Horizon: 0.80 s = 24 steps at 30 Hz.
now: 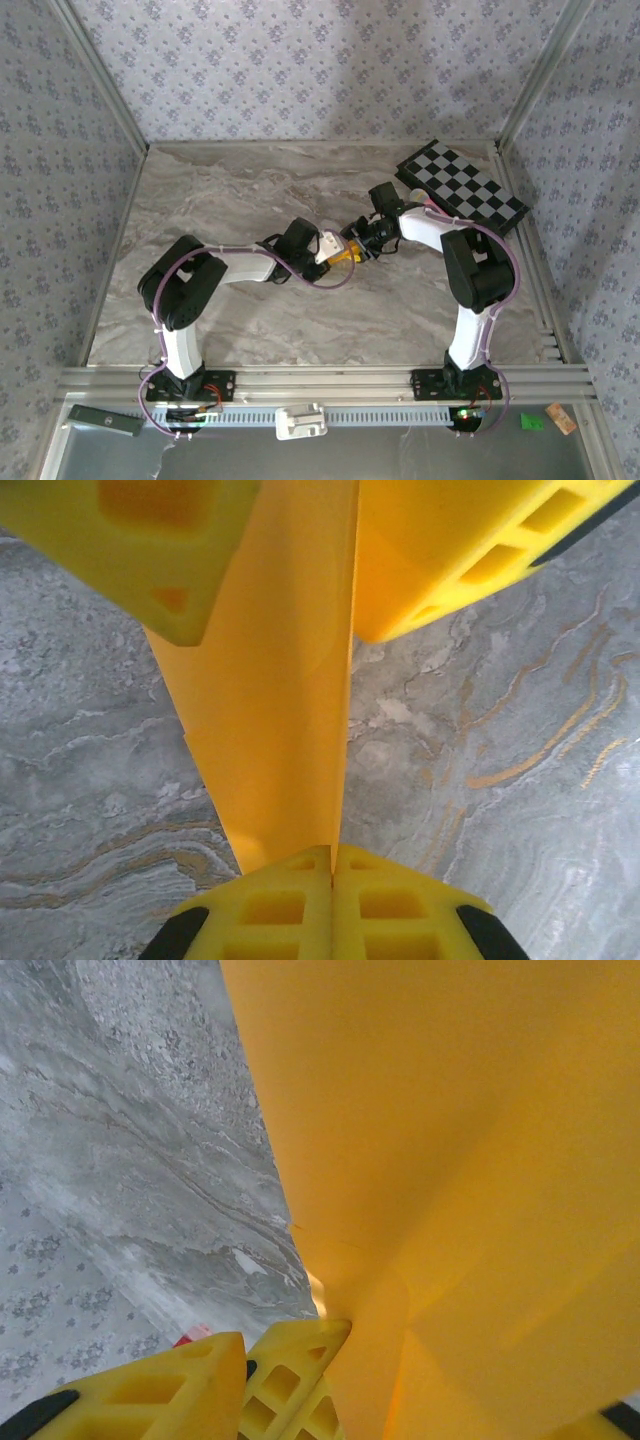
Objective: Fold a paper plane with a square sheet of paper (pick it up from the middle)
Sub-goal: Fold the wing for the fifth time at the center of the table.
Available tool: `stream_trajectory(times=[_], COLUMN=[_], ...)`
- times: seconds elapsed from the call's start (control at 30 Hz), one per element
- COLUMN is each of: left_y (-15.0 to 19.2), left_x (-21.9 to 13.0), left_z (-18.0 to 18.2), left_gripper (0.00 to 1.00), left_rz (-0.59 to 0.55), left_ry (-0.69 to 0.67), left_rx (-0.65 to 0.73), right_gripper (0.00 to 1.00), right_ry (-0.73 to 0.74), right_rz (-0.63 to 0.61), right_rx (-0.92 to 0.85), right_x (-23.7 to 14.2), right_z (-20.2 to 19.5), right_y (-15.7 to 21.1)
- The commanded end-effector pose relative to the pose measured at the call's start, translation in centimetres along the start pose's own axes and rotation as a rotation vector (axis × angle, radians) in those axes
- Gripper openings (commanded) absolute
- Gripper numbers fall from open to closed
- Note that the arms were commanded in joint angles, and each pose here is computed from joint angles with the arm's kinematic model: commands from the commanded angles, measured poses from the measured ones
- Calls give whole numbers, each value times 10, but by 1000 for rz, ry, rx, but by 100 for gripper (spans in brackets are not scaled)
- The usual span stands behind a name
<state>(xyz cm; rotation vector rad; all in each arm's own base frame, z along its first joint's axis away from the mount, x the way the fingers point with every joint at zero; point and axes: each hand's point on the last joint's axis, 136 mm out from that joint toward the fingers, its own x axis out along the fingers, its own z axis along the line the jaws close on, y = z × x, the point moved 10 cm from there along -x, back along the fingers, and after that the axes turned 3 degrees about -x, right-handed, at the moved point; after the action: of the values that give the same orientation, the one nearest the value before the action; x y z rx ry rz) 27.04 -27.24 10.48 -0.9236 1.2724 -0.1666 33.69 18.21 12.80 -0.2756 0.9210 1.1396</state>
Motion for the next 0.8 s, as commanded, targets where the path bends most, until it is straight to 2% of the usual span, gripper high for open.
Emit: stream_trajectory(times=[0.0, 0.37, 0.53, 0.77], left_y=[-3, -5, -5, -7], left_x=[0, -6, -7, -7], left_z=[2, 13, 17, 19], left_gripper=[5, 4, 3, 3], left_rz=[-6, 15, 60, 87], left_ry=[58, 150, 177, 230], left_rx=[-58, -201, -280, -413], right_gripper=[50, 61, 63, 62], right_ry=[22, 36, 45, 66], right_rz=[-39, -181, -293, -372], right_rx=[-22, -108, -243, -424], right_x=[-12, -53, -79, -90], right_z=[3, 3, 5, -3], right_y=[-4, -14, -18, -9])
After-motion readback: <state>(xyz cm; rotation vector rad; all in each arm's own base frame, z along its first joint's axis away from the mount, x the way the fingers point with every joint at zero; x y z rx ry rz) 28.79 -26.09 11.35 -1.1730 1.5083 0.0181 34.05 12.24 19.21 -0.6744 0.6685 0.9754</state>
